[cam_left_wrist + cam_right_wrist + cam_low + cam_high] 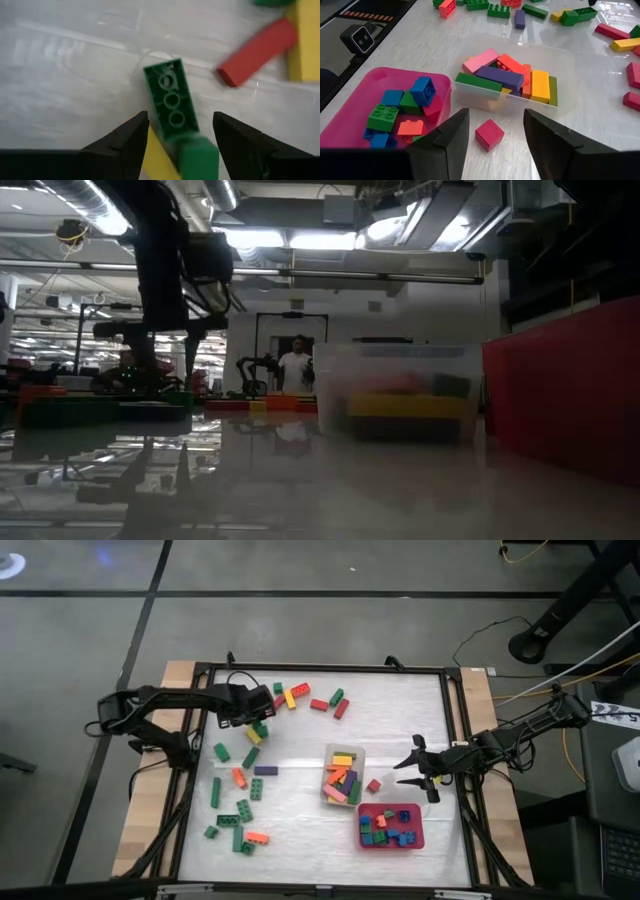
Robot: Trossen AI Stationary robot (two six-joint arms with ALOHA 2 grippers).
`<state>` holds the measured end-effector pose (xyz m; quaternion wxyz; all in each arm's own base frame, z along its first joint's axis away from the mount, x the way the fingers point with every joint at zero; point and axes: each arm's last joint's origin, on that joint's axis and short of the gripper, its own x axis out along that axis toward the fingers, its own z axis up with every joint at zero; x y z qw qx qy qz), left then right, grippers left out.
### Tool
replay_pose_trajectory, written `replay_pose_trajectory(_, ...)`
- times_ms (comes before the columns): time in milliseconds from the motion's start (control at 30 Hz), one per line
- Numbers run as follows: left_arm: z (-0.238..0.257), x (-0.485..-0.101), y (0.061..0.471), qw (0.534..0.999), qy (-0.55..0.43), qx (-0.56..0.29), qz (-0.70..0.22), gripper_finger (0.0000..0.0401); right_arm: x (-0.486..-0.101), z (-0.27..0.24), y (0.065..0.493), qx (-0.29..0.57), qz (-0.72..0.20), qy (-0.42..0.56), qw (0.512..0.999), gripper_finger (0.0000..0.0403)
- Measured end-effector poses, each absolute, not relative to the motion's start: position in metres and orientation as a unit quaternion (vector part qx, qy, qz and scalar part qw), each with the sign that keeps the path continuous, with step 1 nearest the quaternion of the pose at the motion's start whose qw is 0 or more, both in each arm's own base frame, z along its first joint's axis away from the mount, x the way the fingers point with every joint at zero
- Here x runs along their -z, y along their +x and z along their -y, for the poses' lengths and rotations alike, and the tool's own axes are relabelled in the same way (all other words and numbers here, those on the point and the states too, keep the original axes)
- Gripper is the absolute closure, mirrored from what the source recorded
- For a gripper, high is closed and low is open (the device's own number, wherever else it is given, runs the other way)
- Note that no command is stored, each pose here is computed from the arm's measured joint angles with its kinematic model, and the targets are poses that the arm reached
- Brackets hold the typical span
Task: Sort blocks by size
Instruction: Put the green rectangular game piece into the transparent bin
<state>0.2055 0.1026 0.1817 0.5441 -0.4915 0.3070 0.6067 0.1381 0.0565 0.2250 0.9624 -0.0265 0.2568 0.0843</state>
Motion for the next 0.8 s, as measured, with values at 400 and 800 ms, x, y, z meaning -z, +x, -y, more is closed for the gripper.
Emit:
replay_pose_trajectory(400, -0.129, -0.152, 0.212, 0.494, -0.514, -0.639, -0.29, 0.0191, -0.225, -0.057, 0.138, -0.084, -0.257, -0.027, 0.962, 0.0216)
replay_pose_trajectory(800, -0.14, -0.143, 0.209, 0.513, -0.504, -0.59, -0.367, 0.0281, -0.225, -0.057, 0.138, -0.084, -0.257, -0.027, 0.962, 0.0216)
